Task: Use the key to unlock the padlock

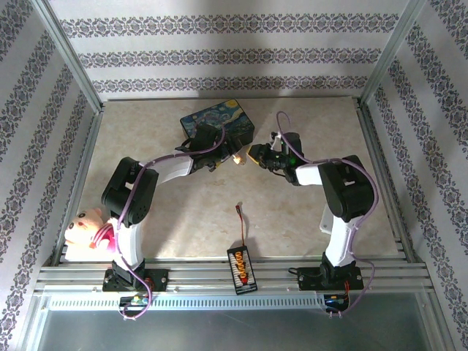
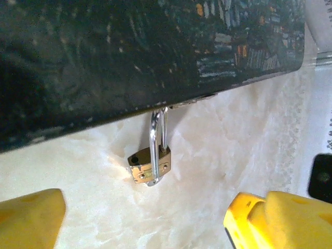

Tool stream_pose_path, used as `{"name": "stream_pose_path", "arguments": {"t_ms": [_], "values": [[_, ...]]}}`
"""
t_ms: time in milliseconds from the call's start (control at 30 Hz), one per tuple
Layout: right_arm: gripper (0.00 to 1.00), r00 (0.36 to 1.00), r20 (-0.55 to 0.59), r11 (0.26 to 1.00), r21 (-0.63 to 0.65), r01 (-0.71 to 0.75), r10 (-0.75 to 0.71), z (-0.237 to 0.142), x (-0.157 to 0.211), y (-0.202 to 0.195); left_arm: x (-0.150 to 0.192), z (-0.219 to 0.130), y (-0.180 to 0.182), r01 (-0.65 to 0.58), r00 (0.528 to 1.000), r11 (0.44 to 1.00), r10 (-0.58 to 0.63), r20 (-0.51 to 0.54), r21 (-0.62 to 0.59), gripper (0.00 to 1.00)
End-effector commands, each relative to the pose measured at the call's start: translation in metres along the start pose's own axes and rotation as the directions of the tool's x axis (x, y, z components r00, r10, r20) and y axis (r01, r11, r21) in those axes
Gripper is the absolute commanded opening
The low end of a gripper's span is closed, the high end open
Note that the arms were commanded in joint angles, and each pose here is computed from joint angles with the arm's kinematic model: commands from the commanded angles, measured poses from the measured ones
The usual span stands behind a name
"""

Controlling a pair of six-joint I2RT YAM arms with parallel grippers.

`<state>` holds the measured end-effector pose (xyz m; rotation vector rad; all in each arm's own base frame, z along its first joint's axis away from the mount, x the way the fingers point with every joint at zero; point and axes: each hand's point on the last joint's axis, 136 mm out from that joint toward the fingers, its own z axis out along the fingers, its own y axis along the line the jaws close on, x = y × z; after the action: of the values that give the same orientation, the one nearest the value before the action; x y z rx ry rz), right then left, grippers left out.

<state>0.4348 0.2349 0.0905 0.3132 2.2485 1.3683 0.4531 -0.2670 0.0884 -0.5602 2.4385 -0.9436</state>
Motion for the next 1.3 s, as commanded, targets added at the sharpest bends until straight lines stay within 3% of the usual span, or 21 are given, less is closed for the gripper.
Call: {"name": "stream_pose_path", "arguments": {"t_ms": [0,200,533,767,1267], "values": [[0.29,0.981,-0.073,0.981,0.059,0.185,-0.181,0.001,0.004,0.010,-0.017,-0.043,-0.022,-0.118,0.992,0.993,0.118,0.050,0.009,0.99],[0.30,0.919,-0.182,0.895,0.225,0.385,-0.350,0.008,0.002,0.009,-0.051,-0.085,0.005,-0.170,0.972,0.967,0.196,0.127,-0.190,0.99],[0.33,0.887,-0.261,0.861,0.248,0.444,-0.381,0.031,-0.009,0.003,-0.111,-0.104,0.086,-0.053,0.971,0.913,0.142,0.194,-0.404,0.99],[0.35,0.877,-0.301,0.854,0.257,0.452,-0.374,0.044,-0.009,-0.009,-0.123,-0.084,0.111,-0.056,0.982,0.890,0.130,0.134,-0.452,0.99],[0.36,0.857,-0.353,0.860,0.210,0.464,-0.376,0.068,0.000,-0.015,-0.111,-0.066,0.117,-0.054,0.992,0.903,0.097,0.080,-0.426,0.99]]}}
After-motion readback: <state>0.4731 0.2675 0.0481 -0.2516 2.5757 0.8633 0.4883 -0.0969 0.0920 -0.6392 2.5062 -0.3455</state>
